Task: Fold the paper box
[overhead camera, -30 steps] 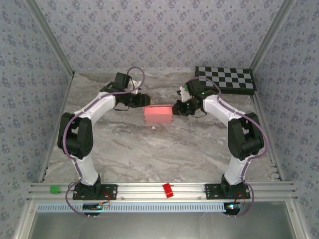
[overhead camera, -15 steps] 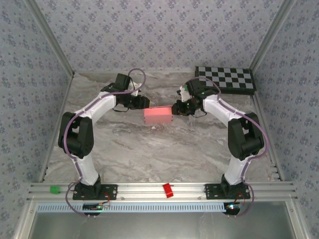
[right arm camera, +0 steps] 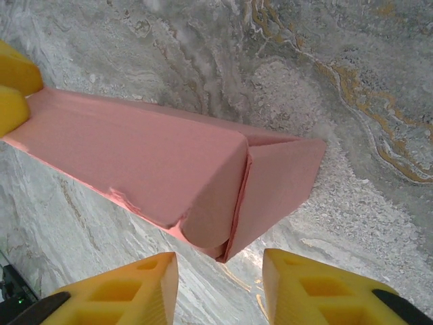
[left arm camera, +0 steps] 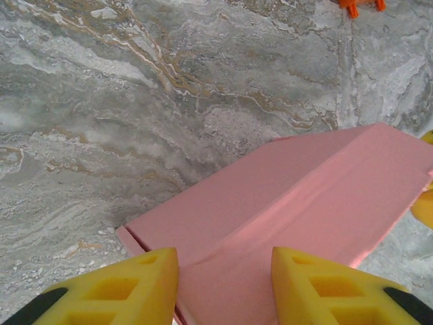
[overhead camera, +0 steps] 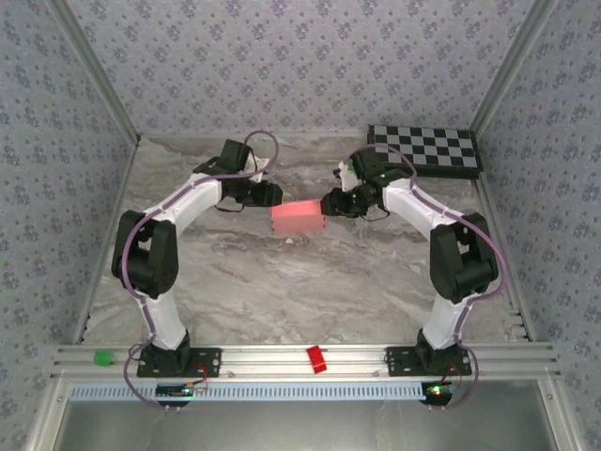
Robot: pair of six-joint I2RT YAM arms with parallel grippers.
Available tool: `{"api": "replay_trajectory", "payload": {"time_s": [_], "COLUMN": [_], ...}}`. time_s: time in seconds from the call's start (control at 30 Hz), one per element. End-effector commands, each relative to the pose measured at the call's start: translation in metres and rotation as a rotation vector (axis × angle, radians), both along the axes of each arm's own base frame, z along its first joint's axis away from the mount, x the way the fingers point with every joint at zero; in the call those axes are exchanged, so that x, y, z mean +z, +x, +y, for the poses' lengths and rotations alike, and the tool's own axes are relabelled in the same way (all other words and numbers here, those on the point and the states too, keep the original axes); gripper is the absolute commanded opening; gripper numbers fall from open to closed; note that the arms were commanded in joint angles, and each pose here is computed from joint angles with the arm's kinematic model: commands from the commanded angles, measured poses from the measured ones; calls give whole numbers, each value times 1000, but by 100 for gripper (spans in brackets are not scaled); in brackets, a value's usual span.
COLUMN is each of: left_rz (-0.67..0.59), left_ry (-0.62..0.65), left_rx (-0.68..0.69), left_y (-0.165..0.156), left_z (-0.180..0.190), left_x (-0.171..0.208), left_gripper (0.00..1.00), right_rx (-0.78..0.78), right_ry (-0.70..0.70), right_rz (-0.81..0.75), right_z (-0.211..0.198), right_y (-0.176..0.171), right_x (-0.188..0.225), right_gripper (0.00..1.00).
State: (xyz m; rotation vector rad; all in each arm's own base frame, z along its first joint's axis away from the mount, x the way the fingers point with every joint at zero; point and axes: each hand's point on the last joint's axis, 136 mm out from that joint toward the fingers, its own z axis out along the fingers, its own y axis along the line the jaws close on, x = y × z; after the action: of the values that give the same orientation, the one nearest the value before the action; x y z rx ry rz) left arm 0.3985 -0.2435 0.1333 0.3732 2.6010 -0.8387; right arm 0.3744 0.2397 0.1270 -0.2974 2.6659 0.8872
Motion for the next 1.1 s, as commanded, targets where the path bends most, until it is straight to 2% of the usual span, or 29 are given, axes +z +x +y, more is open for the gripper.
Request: {"api": "replay_trajectory", "payload": {"time_s": [0.0, 0.23, 0.5, 1.07], "left_rz": [25, 18, 16, 13], "left_ry": [48, 49, 53, 66], "left_rx": [-10, -14, -12, -24], "left_y": [-4, -3, -3, -6], "left_z": [1, -1, 0, 0], "left_x": [-10, -8, -7, -11], "left_gripper": [41, 41, 40, 41], "right_rx": [9, 1, -27, -69], "right_ry": [44, 113, 122, 72], "right_rz": [-68, -98, -84, 40], "right_z": [5, 9, 12, 2], "right_y": [4, 9, 21, 15], "right_x": [30, 45, 44, -1], "right_gripper": [42, 44, 46, 45]}}
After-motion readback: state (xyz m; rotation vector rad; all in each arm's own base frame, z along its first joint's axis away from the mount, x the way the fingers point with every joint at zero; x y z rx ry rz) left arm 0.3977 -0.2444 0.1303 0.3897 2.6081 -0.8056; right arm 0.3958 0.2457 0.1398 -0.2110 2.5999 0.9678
